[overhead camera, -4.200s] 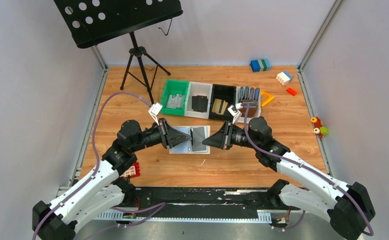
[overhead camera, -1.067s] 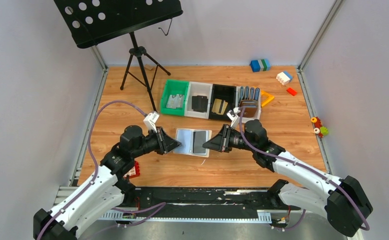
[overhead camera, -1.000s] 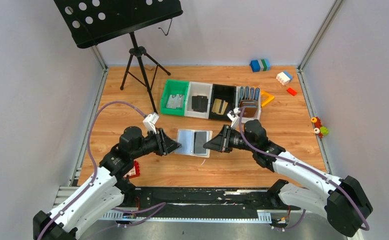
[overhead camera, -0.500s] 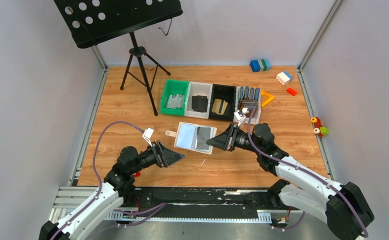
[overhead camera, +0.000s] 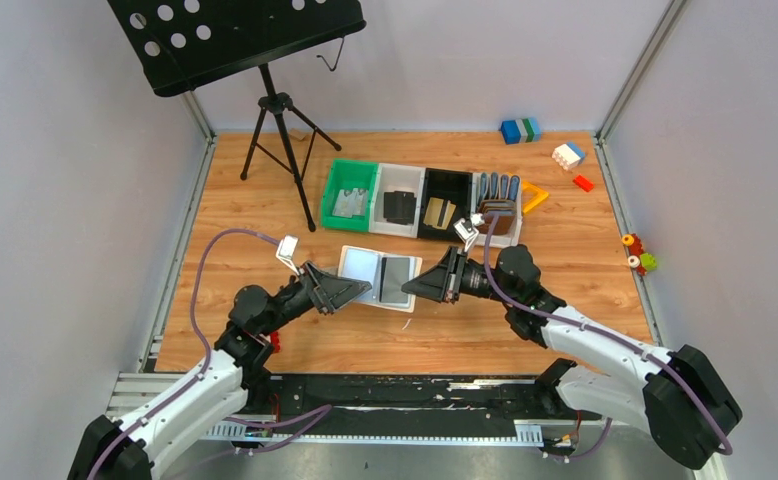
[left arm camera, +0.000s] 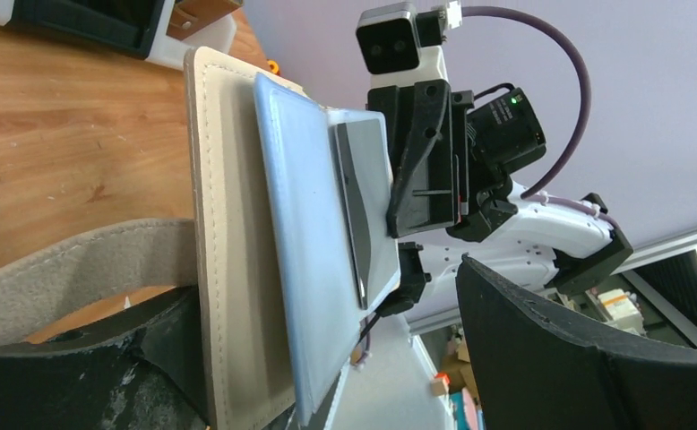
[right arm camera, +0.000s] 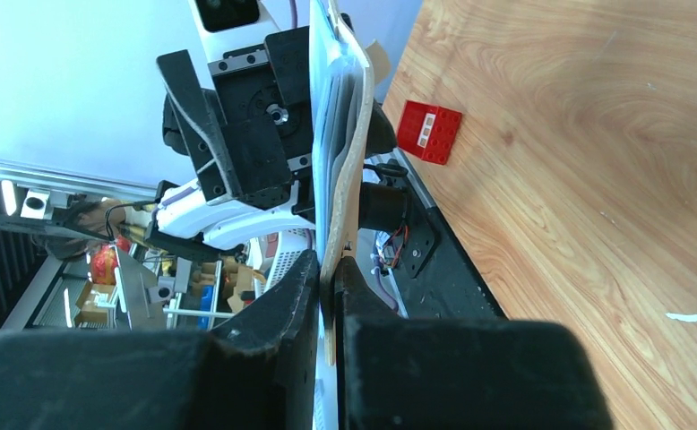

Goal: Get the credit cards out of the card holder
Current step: Remove the credit card from the card holder.

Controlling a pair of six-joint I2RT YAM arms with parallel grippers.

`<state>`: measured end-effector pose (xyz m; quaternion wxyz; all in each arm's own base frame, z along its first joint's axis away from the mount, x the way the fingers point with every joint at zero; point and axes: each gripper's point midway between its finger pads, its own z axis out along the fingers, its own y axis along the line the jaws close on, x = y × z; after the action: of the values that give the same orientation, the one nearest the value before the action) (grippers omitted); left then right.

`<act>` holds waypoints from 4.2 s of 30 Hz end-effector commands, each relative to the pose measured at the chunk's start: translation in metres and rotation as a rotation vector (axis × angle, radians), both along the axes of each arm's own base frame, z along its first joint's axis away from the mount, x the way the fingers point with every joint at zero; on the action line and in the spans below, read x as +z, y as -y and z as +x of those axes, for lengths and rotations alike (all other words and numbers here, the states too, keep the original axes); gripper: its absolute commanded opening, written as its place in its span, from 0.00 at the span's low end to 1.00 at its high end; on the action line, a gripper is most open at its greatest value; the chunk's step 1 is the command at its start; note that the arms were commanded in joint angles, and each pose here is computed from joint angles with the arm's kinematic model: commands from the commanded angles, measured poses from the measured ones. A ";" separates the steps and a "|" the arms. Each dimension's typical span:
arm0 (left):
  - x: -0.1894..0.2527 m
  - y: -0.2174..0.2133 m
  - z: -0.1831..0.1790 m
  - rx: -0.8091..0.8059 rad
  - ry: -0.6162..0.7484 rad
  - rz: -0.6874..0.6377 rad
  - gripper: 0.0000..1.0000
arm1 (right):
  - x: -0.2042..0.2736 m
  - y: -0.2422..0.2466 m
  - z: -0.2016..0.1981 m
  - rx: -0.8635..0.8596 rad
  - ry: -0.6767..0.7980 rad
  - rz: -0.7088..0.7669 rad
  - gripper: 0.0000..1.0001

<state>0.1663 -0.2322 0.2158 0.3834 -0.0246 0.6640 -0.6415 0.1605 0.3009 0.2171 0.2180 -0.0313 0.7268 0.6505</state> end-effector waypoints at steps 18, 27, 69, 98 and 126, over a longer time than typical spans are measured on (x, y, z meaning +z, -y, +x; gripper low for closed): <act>0.052 -0.005 0.002 0.037 0.097 -0.093 0.00 | 0.050 -0.008 -0.001 0.023 0.172 0.073 0.38; 0.044 -0.005 0.005 0.043 0.058 -0.095 0.00 | 0.059 -0.009 -0.003 0.040 0.187 0.096 0.12; -0.072 -0.053 0.039 0.310 -0.099 0.541 0.65 | -0.006 0.005 0.022 -0.091 0.003 -0.254 0.00; 0.029 0.026 0.002 -0.154 0.040 0.108 0.44 | 0.034 -0.013 -0.023 0.172 0.185 -0.025 0.00; 0.058 0.030 -0.019 -0.267 0.132 -0.013 0.00 | 0.048 -0.019 -0.037 0.257 0.224 0.048 0.03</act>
<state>0.1661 -0.2585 0.2557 0.3373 0.0496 0.6550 -0.6743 0.1286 0.3143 0.2426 0.1919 -0.1617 0.7022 0.6663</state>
